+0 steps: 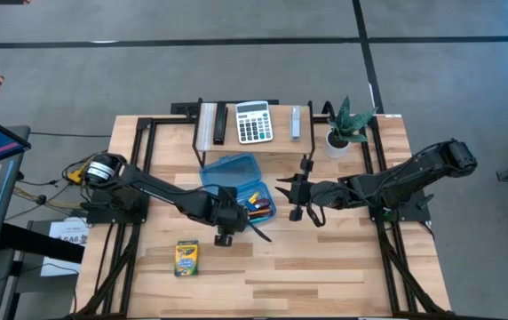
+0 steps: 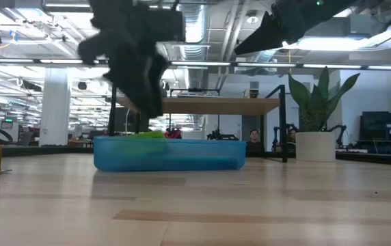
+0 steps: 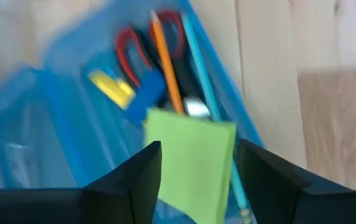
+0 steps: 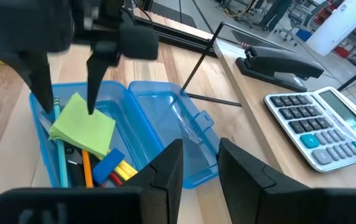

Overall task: Pack school essentials
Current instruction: Put the yellow crayon box into the supply box

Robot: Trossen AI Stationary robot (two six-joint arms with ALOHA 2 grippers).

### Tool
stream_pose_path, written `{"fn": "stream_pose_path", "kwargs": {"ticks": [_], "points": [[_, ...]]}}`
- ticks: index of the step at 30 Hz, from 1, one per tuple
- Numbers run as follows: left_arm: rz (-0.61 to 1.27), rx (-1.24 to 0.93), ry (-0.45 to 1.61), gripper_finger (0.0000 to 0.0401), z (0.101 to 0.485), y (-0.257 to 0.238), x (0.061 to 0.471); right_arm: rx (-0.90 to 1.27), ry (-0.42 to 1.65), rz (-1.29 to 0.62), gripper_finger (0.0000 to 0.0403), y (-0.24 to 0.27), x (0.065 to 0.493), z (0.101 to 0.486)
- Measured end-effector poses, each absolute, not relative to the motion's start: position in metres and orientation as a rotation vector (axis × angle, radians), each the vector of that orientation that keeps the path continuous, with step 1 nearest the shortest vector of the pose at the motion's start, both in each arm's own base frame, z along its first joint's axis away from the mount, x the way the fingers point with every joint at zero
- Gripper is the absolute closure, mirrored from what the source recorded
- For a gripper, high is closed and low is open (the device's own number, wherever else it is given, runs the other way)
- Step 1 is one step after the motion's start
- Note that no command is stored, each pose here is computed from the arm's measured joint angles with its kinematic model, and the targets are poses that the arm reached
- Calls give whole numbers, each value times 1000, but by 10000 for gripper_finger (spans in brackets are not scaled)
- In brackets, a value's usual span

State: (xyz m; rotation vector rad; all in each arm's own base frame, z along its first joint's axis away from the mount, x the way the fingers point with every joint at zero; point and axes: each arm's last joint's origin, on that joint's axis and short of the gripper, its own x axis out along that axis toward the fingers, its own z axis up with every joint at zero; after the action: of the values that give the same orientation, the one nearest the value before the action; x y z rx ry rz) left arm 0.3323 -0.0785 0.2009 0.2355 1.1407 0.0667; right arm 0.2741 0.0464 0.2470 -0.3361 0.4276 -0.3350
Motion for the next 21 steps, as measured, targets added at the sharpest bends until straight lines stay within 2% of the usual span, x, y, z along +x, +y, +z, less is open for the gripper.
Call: {"fn": "stream_pose_path", "kwargs": {"ticks": [7, 13, 21], "points": [[77, 182, 1165, 240, 176, -78, 325, -338, 432, -334, 283, 46, 274, 247], [68, 172, 1162, 260, 175, -78, 325, -338, 431, -334, 283, 46, 274, 247], [-2, 151, 1083, 292, 210, -86, 315, -340, 435, -334, 283, 46, 274, 246]]}}
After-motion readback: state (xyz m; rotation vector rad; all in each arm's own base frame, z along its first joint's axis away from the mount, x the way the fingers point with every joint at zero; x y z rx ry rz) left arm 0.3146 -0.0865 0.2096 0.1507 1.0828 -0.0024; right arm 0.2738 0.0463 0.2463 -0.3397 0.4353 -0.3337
